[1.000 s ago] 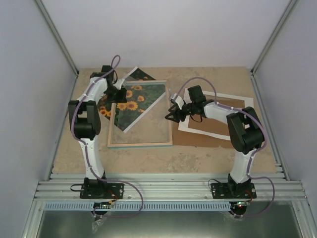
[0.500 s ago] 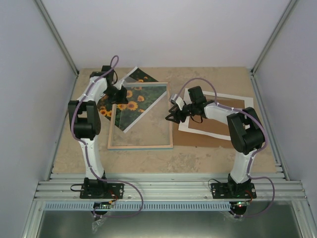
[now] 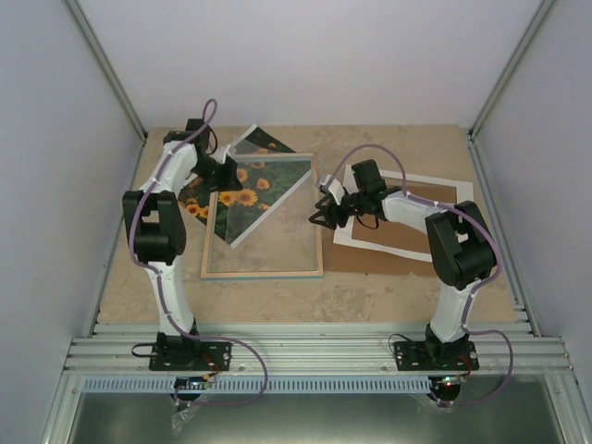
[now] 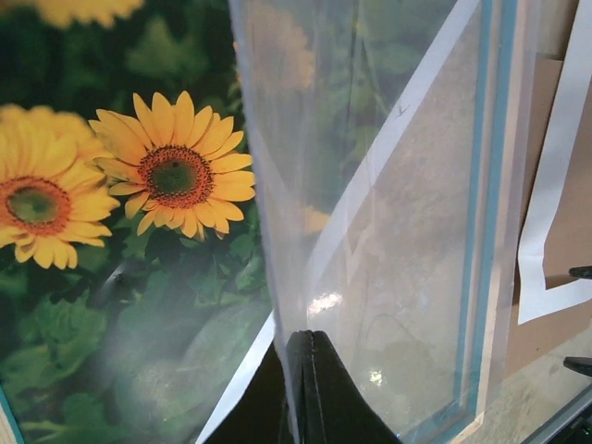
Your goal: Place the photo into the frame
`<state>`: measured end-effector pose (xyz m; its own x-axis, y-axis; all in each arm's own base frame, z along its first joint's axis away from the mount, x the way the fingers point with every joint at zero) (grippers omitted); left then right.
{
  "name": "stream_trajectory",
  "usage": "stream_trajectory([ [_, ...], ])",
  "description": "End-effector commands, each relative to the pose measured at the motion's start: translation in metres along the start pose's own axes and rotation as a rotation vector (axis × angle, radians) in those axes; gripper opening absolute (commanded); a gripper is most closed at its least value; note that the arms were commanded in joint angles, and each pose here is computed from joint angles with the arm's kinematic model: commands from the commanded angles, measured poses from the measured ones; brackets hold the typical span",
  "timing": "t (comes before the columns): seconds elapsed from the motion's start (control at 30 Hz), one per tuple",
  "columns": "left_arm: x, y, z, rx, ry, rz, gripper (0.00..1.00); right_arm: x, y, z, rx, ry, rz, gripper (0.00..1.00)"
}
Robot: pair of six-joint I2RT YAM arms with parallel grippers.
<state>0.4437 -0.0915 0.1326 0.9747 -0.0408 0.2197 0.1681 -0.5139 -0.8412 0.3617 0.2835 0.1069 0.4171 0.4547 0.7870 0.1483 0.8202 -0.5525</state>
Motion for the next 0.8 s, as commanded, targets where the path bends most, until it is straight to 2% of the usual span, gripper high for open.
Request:
stream_trajectory([
  [0.0,-0.008,-0.003,0.011,0.054,-0.014,0.019,0.0,0.006,-0.007,0.002,-0.014,-0.025,-0.013,0.59],
  [0.27,-0.01,0.009,0.038,0.136,-0.01,0.035,0.0,0.005,-0.007,0.002,-0.012,-0.025,-0.01,0.59],
  [0.77,-0.015,0.027,0.058,0.19,0.008,0.055,0.0,0.001,-0.005,0.002,-0.011,-0.024,-0.003,0.59],
])
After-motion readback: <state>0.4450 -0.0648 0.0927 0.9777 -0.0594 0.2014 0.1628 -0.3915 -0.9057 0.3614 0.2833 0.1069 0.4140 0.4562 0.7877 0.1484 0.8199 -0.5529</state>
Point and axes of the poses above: each gripper's point midway between its finger pads, its own y axis out along the fingers, its own z axis along the line the jaws close on, x = y × z, the point moved 2 cm from there along -y, back along the fingers, and after that the axes turned 4 degrees about y, right-handed, at the moved point
